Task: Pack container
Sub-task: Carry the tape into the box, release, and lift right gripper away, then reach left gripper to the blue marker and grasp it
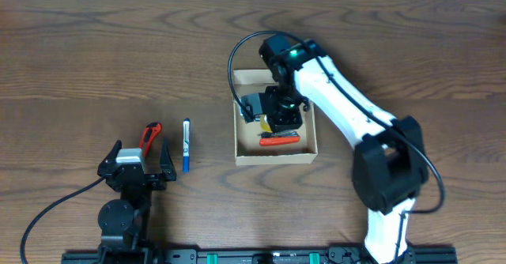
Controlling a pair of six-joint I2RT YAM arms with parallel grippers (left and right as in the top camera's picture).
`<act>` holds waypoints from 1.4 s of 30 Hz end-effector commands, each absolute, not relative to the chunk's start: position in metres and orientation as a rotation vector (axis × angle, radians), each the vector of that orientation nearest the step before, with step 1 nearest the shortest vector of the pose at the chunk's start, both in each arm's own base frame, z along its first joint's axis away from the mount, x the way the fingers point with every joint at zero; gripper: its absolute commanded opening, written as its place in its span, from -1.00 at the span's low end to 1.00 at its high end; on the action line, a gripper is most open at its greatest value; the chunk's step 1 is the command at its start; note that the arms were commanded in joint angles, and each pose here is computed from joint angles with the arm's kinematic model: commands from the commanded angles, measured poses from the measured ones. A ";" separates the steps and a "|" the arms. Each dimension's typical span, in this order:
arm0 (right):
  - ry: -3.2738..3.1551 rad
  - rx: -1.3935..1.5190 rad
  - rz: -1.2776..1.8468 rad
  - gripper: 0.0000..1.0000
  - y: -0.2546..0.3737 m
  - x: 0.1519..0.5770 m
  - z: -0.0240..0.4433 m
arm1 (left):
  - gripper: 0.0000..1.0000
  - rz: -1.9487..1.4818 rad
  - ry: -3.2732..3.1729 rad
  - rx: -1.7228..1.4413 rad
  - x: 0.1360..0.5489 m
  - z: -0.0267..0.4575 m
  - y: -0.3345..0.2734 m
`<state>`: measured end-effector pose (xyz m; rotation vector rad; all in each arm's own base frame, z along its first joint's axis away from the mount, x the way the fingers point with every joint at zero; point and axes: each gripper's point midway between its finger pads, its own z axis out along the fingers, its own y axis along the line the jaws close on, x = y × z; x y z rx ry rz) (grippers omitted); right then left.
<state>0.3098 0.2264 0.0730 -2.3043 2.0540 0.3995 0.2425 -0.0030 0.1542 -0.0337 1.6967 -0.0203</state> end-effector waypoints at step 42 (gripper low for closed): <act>2.400 -0.615 0.135 0.64 0.076 0.412 0.265 | 0.91 -0.261 2.387 -0.266 0.235 0.216 -0.026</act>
